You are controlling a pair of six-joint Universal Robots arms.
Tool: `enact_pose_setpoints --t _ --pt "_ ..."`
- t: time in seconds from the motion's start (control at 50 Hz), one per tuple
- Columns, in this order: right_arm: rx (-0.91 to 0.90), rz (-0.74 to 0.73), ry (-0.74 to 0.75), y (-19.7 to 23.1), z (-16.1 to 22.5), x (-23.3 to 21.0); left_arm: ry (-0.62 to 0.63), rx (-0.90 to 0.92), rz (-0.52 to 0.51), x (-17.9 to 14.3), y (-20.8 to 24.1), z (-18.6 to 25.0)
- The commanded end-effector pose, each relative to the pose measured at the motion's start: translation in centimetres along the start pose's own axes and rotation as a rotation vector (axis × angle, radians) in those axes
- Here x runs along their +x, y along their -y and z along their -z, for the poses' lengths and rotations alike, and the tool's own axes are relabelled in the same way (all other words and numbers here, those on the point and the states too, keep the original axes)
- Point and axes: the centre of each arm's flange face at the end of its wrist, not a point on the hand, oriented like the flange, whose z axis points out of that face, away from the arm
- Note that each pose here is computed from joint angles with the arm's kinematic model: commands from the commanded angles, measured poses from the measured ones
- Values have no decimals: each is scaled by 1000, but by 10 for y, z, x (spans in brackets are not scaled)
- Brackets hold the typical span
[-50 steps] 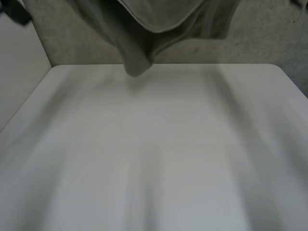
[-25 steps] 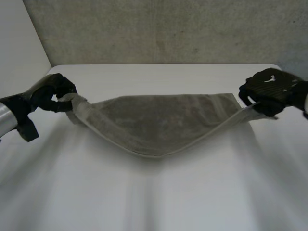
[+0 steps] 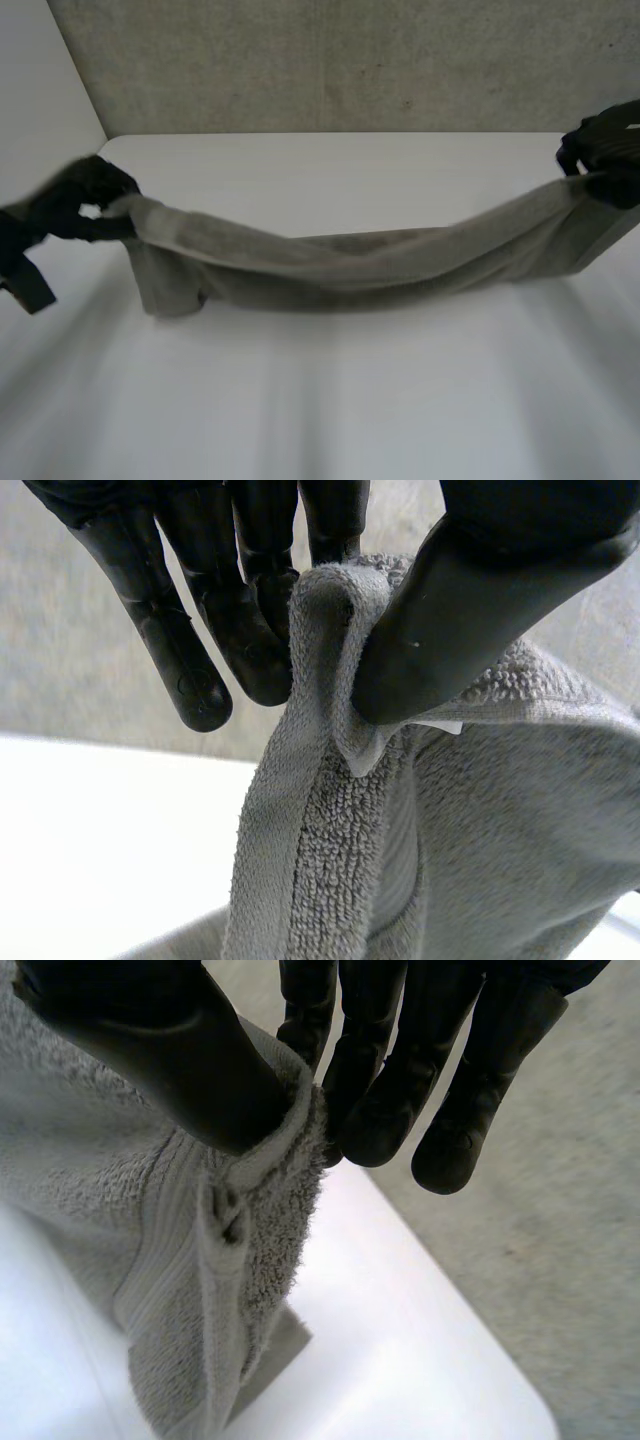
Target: Fold the towel.
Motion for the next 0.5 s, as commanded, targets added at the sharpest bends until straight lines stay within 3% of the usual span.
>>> enact_pose_setpoints --t 0.02,0.26,0.5 --pt "-51 -11 65 -26 -38 -8 46 -82 93 -29 -30 -29" --pt "-46 0 13 -53 -102 -14 237 -81 142 -81 -38 -50" --pt "-62 19 -76 -69 -136 -27 237 -102 101 -77 -46 -63"
